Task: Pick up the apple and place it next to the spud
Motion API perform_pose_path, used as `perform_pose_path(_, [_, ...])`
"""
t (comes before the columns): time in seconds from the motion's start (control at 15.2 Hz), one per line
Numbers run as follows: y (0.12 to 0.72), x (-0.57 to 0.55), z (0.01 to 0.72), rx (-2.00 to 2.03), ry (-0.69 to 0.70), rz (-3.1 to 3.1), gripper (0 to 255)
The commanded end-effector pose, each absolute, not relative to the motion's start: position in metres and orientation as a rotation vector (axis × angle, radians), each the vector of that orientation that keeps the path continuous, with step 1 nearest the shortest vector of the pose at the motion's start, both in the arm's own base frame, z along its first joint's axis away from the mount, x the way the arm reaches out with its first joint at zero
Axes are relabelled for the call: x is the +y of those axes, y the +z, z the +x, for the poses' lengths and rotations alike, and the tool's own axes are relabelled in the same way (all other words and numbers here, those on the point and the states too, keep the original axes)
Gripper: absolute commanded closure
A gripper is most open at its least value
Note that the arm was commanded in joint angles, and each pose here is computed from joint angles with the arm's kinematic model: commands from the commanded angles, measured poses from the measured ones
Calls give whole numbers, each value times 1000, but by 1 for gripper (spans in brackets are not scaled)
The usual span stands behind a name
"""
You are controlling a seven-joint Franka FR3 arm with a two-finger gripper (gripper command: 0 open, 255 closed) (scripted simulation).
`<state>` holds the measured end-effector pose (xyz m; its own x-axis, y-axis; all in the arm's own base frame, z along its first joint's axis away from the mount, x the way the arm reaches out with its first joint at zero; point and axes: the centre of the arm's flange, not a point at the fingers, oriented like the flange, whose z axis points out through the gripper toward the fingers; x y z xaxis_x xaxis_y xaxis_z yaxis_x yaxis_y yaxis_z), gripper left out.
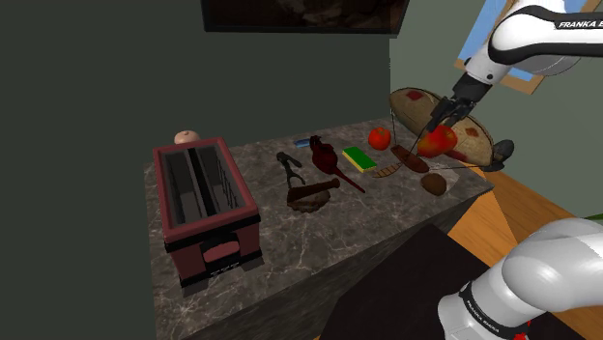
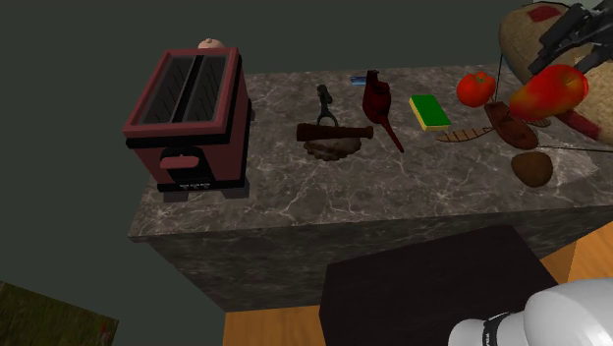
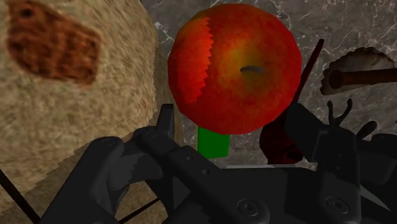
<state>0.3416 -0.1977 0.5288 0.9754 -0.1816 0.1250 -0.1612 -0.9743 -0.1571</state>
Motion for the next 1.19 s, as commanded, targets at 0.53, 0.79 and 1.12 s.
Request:
perform_pose_path(0.53, [451, -202, 344, 270, -132, -2974, 255])
perform_pose_path(0.79, [527, -198, 332, 248, -487, -2933, 0])
perform_pose_path(1.12, [569, -153, 302, 317, -551, -3136, 0])
